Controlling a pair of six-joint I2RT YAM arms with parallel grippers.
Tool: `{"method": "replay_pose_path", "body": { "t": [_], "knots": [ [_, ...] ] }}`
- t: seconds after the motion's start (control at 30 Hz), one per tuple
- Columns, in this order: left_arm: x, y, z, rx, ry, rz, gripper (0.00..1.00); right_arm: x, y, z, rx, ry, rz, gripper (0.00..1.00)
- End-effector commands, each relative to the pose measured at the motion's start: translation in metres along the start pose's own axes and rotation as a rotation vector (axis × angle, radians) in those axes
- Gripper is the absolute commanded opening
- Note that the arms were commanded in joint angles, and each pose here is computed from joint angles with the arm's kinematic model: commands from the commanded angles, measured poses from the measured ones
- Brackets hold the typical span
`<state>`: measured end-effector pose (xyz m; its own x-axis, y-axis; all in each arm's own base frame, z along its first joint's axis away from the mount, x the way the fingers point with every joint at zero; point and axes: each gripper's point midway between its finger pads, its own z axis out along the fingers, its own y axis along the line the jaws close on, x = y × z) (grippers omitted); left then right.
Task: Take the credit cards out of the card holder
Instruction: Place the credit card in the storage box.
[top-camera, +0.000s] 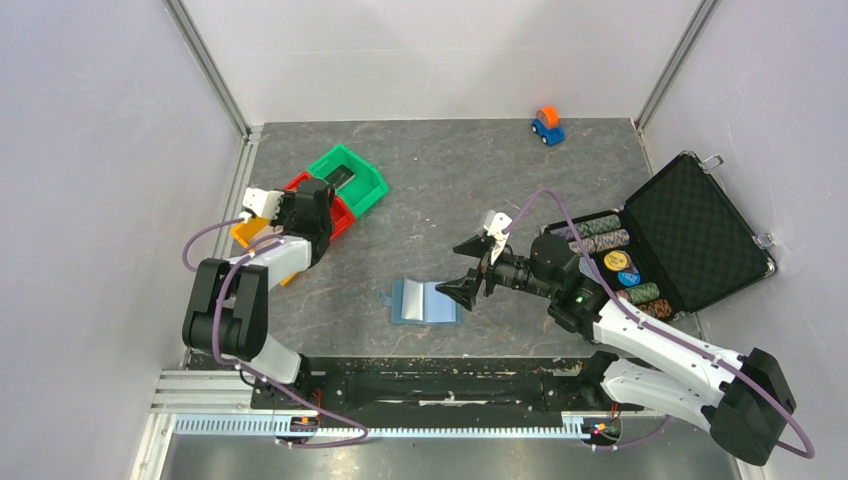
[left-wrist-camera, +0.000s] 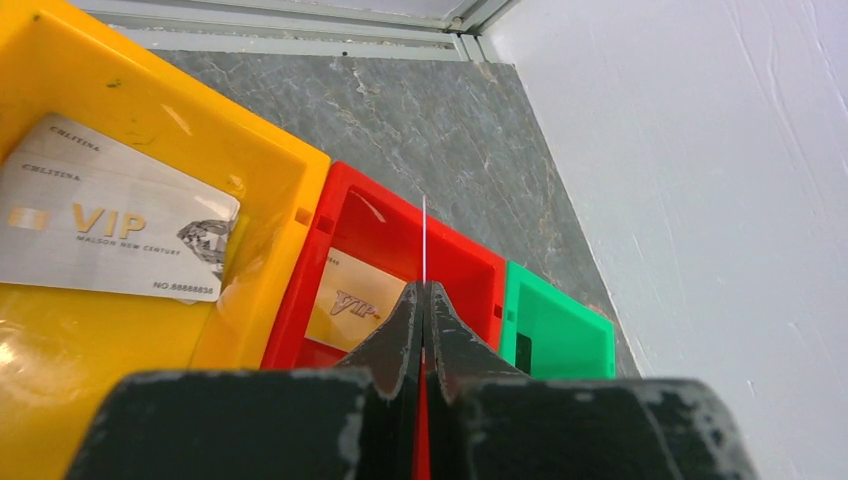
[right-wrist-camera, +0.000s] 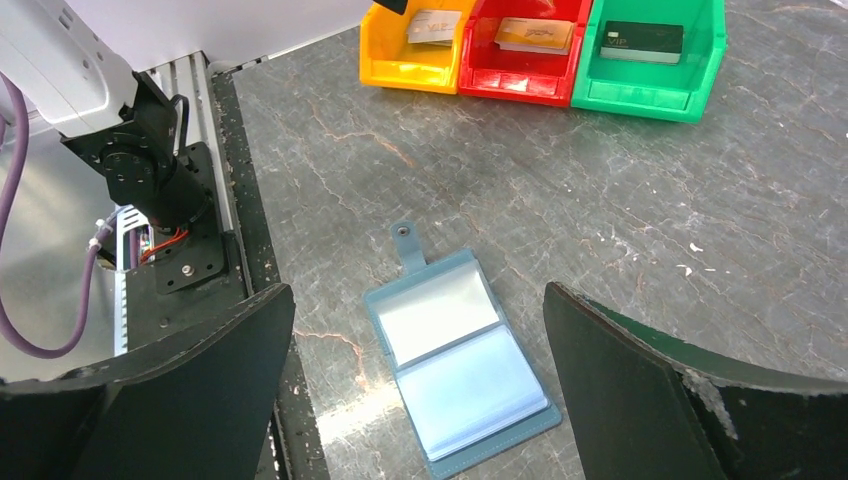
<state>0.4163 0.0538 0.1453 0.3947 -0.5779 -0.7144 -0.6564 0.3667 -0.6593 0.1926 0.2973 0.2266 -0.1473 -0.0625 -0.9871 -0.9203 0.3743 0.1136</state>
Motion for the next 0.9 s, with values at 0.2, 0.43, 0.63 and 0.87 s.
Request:
{"method": "replay_pose_path", "body": {
  "t": [0.2, 0.43, 0.63, 0.87],
  "knots": [
    [-0.005, -0.017, 0.016, 0.012, -0.054, 0.024, 0.02, -0.016, -0.007, 0.002, 0.026, -0.030, -0.039, 0.98],
    [0.013, -0.012, 0.026, 0.032, 0.019, 0.077, 0.02, -0.014, -0.007, 0.003, 0.027, -0.024, -0.038, 0.98],
    [0.016, -0.003, 0.030, 0.013, 0.028, 0.094, 0.02, -0.015, -0.007, 0.004, 0.022, -0.023, -0.033, 0.98],
    [0.024, 0.000, 0.036, 0.020, 0.047, 0.127, 0.02, -0.016, -0.007, 0.004, 0.022, -0.024, -0.032, 0.98]
  ]
}}
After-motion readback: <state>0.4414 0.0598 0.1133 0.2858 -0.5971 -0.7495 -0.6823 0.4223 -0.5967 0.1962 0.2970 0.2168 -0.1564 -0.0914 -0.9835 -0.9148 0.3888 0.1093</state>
